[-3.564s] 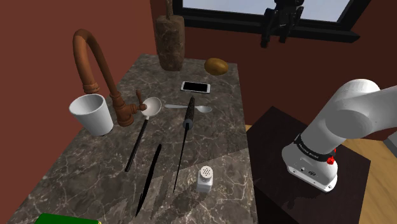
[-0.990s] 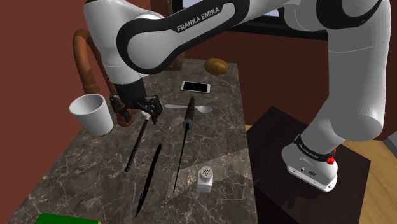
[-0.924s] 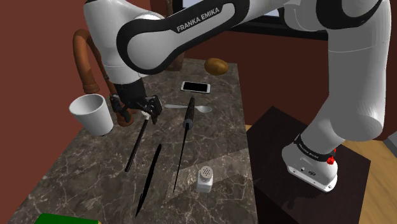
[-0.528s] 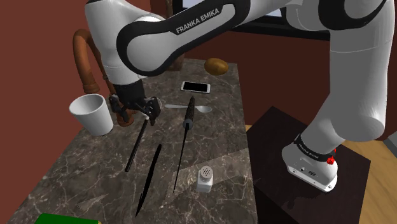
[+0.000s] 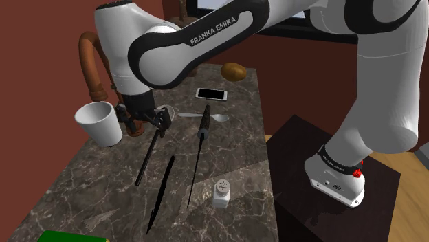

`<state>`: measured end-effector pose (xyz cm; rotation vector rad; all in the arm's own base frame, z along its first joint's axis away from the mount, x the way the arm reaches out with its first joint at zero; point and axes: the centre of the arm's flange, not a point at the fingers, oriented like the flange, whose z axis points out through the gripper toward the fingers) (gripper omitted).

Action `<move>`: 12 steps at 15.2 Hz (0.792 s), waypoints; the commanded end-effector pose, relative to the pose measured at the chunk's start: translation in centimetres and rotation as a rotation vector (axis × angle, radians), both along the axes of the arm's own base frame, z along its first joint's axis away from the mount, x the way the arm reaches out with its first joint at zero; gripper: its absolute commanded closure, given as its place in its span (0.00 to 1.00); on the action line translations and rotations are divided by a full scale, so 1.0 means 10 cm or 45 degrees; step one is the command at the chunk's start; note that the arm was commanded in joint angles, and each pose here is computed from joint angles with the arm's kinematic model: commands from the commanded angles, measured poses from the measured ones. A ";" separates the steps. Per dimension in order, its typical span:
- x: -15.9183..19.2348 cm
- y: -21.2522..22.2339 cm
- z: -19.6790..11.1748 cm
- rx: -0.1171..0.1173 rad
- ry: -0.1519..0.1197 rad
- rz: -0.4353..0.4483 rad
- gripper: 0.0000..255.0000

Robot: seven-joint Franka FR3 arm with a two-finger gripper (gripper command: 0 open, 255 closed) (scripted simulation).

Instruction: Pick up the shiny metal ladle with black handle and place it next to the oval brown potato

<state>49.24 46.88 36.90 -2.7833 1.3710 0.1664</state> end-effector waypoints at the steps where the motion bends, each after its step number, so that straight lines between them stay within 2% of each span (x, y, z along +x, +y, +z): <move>1: -0.06 -0.02 -0.38 -0.064 0.080 0.016 1.00; 2: -0.03 -0.12 -0.41 -0.063 0.082 0.016 1.00; 9: -0.03 -0.11 -0.41 -0.063 0.081 0.015 1.00; 12: -0.01 0.01 -0.25 -0.063 0.080 0.016 1.00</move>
